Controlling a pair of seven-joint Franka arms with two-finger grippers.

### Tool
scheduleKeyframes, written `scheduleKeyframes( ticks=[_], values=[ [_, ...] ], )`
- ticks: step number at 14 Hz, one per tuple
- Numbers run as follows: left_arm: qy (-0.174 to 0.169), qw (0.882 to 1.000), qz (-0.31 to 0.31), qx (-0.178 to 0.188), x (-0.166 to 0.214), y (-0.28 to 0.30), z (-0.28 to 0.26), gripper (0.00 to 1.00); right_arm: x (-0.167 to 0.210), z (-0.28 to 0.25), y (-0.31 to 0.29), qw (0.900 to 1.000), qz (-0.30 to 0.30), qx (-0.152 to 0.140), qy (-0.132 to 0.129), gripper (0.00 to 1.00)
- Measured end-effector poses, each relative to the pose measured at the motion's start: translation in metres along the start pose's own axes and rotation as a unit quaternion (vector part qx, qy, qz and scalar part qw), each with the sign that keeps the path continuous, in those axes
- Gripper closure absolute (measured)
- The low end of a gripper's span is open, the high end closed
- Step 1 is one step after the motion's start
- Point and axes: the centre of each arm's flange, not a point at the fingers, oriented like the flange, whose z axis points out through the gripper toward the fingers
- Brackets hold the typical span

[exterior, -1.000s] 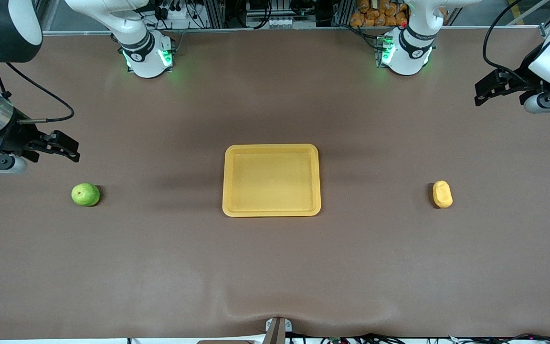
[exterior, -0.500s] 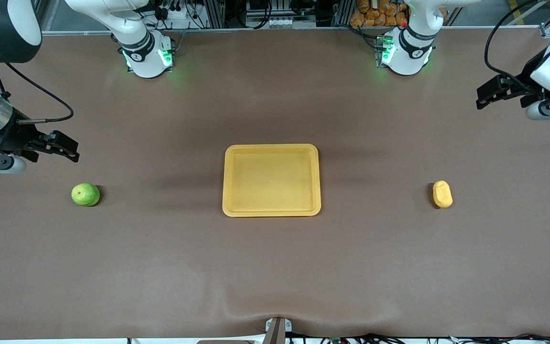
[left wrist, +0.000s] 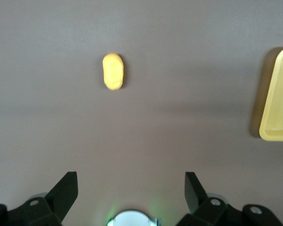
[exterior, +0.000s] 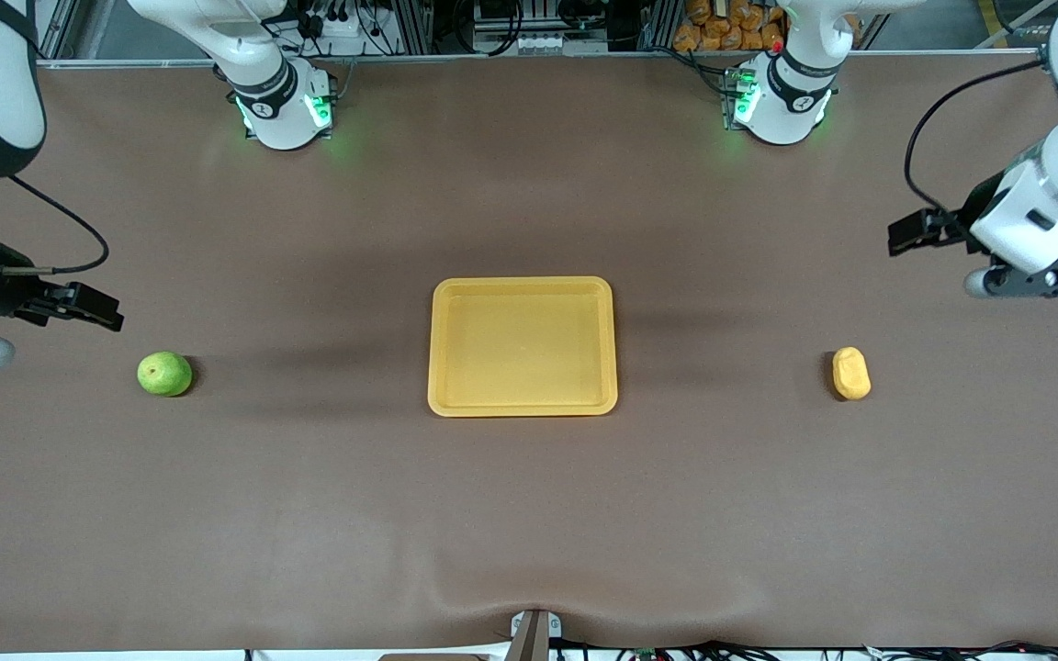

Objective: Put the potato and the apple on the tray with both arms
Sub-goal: 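Move the left gripper down over the yellow potato, then close the left gripper on the potato while the right gripper nears the apple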

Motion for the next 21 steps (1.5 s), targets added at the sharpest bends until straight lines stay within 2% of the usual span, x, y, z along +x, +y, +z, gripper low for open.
scheduleKeyframes(
  ticks=[3,5,8,14,19,21],
  values=[
    [0.018,1.000,0.003,-0.003,0.011,0.004,0.035,0.00,0.012,0.024,0.010,1.000,0.003,-0.001,-0.011,0.00],
    [0.035,0.999,0.005,-0.005,0.016,0.007,0.055,0.00,0.017,0.039,0.019,1.000,-0.022,-0.001,-0.022,0.00],
    [0.042,0.999,0.008,-0.008,0.025,0.011,0.086,0.00,0.030,0.068,0.017,0.999,-0.038,-0.002,-0.030,0.00],
    [0.051,0.999,0.014,0.004,0.055,0.015,0.140,0.00,0.032,0.069,0.062,0.999,0.001,0.020,-0.028,0.00],
    [0.060,0.998,0.018,0.005,0.060,0.020,0.194,0.00,0.032,0.084,0.100,0.998,0.036,0.044,-0.036,0.00],
    [0.055,0.998,0.011,0.003,0.060,0.016,0.218,0.00,0.031,0.086,0.113,0.998,0.027,0.050,-0.037,0.00]
  ],
)
